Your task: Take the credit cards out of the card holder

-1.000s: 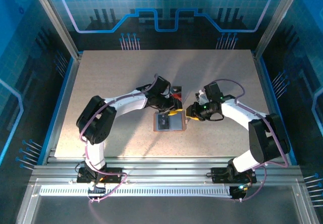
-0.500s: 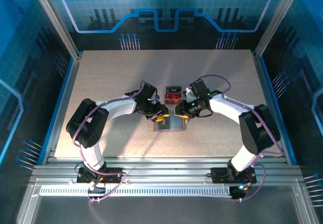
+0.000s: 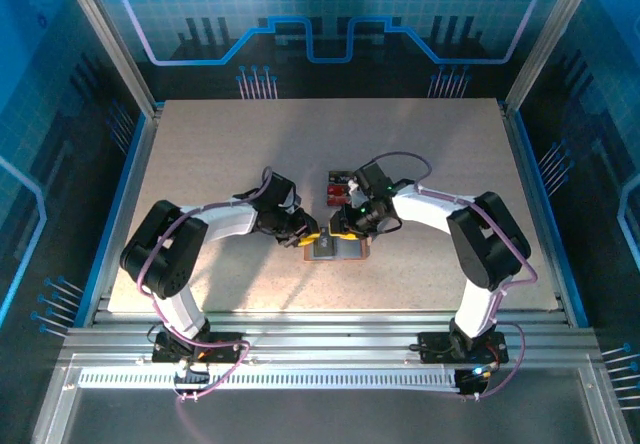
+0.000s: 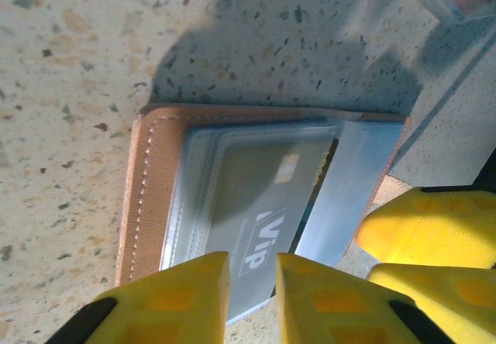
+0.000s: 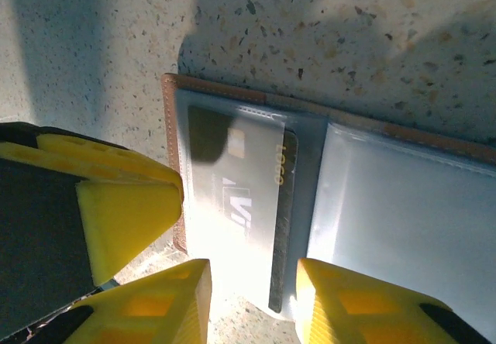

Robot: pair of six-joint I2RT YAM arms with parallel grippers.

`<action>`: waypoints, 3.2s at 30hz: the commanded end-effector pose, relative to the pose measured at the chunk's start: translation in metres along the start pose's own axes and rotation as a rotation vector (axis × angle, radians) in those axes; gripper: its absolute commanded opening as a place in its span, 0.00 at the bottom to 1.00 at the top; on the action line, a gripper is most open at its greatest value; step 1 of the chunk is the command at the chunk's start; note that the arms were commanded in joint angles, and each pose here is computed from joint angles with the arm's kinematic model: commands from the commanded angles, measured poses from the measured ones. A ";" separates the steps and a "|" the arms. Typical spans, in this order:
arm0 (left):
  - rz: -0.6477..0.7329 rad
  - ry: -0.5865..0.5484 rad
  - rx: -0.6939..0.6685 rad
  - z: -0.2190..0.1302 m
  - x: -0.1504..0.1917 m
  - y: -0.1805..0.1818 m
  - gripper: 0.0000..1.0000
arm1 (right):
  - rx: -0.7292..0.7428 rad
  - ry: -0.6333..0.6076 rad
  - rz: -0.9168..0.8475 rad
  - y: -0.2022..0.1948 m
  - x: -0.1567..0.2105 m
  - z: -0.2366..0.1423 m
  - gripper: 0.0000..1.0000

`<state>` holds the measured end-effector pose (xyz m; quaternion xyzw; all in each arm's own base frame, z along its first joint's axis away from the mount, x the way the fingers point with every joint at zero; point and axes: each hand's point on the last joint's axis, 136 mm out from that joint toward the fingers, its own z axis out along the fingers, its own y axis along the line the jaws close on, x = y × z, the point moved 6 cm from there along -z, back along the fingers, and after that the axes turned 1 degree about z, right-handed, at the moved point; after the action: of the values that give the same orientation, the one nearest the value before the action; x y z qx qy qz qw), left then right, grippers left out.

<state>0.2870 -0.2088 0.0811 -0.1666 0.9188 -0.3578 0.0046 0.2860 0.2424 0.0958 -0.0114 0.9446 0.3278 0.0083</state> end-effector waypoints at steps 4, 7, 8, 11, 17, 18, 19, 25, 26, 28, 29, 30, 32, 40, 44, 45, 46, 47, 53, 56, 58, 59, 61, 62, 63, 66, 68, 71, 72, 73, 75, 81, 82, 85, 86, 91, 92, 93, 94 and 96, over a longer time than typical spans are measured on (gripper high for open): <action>-0.007 0.016 0.039 0.001 0.002 0.001 0.12 | -0.032 0.021 0.001 0.009 -0.002 0.012 0.33; -0.012 0.018 0.027 0.002 0.003 0.005 0.08 | -0.036 0.027 0.004 0.009 -0.002 0.015 0.32; -0.012 0.018 0.023 0.002 0.003 0.006 0.07 | -0.035 0.028 0.004 0.009 -0.002 0.015 0.32; -0.011 0.019 0.014 0.003 0.004 0.009 0.06 | -0.038 0.032 0.005 0.009 -0.002 0.017 0.31; -0.013 0.027 -0.002 0.005 0.005 0.014 0.06 | -0.040 0.042 0.008 0.010 -0.001 0.022 0.31; -0.014 0.029 -0.002 0.006 0.005 0.014 0.06 | -0.041 0.043 0.005 0.010 -0.001 0.023 0.31; -0.014 0.034 -0.001 0.007 0.005 0.015 0.06 | -0.042 0.045 0.006 0.010 -0.001 0.024 0.31; -0.017 0.043 -0.009 0.009 0.006 0.018 0.07 | -0.041 0.050 0.005 0.010 0.000 0.027 0.31; -0.018 0.042 -0.009 0.009 0.005 0.018 0.07 | -0.038 0.053 0.007 0.009 0.000 0.029 0.31; -0.018 0.043 -0.011 0.009 0.006 0.018 0.07 | -0.034 0.057 0.009 0.007 0.001 0.030 0.31; -0.017 0.043 -0.012 0.009 0.005 0.018 0.07 | -0.030 0.059 0.010 0.006 0.001 0.031 0.31; -0.017 0.043 -0.013 0.009 0.005 0.018 0.07 | -0.023 0.062 0.012 0.004 0.001 0.032 0.31; -0.016 0.044 -0.016 0.009 0.005 0.018 0.07 | -0.005 0.067 0.015 0.001 0.003 0.034 0.31; -0.017 0.051 -0.021 0.009 0.004 0.020 0.06 | 0.035 0.056 0.000 0.000 0.004 0.026 0.31; -0.021 0.048 -0.026 0.008 0.002 0.023 0.06 | 0.057 0.049 -0.007 0.000 0.004 0.022 0.31; -0.022 0.049 -0.027 0.008 0.001 0.024 0.06 | 0.059 0.048 -0.009 0.000 0.004 0.022 0.31; -0.025 0.050 -0.027 0.007 0.001 0.025 0.06 | 0.065 0.048 -0.008 0.000 0.004 0.021 0.31; -0.027 0.049 -0.028 0.007 0.000 0.025 0.06 | 0.066 0.046 -0.009 0.000 0.004 0.021 0.31; -0.028 0.047 -0.033 0.006 -0.001 0.028 0.06 | 0.071 0.036 -0.015 0.002 0.004 0.016 0.31; -0.029 0.049 -0.032 0.006 -0.001 0.028 0.06 | 0.069 0.034 -0.020 0.004 0.004 0.014 0.31; -0.030 0.050 -0.034 0.007 -0.001 0.029 0.06 | 0.064 0.031 -0.022 0.005 0.003 0.013 0.31; -0.030 0.051 -0.034 0.007 -0.001 0.029 0.06 | 0.061 0.030 -0.023 0.006 0.003 0.012 0.31; -0.030 0.048 -0.033 0.007 -0.001 0.029 0.06 | 0.059 0.027 -0.024 0.007 0.004 0.011 0.31; -0.031 0.049 -0.033 0.007 -0.001 0.028 0.06 | 0.058 0.025 -0.024 0.008 0.003 0.010 0.31; -0.029 0.048 -0.032 0.006 -0.001 0.028 0.06 | 0.056 0.023 -0.026 0.009 0.003 0.009 0.31; -0.023 0.040 -0.023 0.003 -0.003 0.023 0.06 | 0.054 0.020 -0.030 0.010 0.004 0.006 0.31; -0.017 0.035 -0.012 0.000 -0.004 0.018 0.06 | 0.052 0.016 -0.032 0.011 0.004 0.004 0.31; -0.006 0.028 0.002 -0.006 -0.004 0.011 0.06 | 0.049 0.007 -0.034 0.013 0.004 0.000 0.31; -0.002 0.030 0.008 -0.007 -0.003 0.009 0.07 | 0.046 0.002 -0.039 0.014 0.004 -0.002 0.31; 0.000 0.034 0.012 -0.008 -0.003 0.007 0.07 | 0.044 -0.001 -0.040 0.014 0.004 -0.003 0.31; 0.002 0.043 0.015 -0.008 -0.002 0.006 0.07 | 0.041 -0.005 -0.039 0.014 0.003 -0.005 0.31; 0.014 0.057 0.020 -0.007 0.002 0.001 0.07 | 0.019 -0.003 -0.023 0.010 0.002 -0.004 0.31; 0.017 0.066 0.020 -0.006 0.003 0.000 0.07 | 0.014 -0.004 -0.023 0.010 0.002 -0.004 0.31; 0.024 0.079 0.010 -0.003 0.006 0.000 0.07 | 0.002 -0.007 -0.013 0.006 0.002 -0.005 0.31; 0.025 0.082 0.009 -0.002 0.007 -0.001 0.07 | -0.001 -0.006 -0.011 0.005 0.002 -0.004 0.31; 0.029 0.095 -0.009 0.004 0.009 0.000 0.07 | -0.015 -0.006 0.004 -0.002 0.002 -0.005 0.31; 0.028 0.095 -0.014 0.005 0.009 0.001 0.06 | -0.018 -0.003 0.009 -0.004 0.003 -0.004 0.31; 0.028 0.097 -0.018 0.006 0.008 0.003 0.06 | -0.020 -0.003 0.011 -0.005 0.003 -0.004 0.31; 0.026 0.101 -0.029 0.008 0.008 0.006 0.06 | -0.021 -0.005 0.014 -0.006 0.003 -0.004 0.31; 0.019 0.110 -0.049 0.012 0.008 0.011 0.06 | -0.030 -0.002 0.017 -0.008 0.002 -0.004 0.31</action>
<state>0.2809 -0.2106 0.0734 -0.1459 0.9229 -0.3555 -0.0245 0.2824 0.2358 0.0866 -0.0021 0.9466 0.3225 0.0000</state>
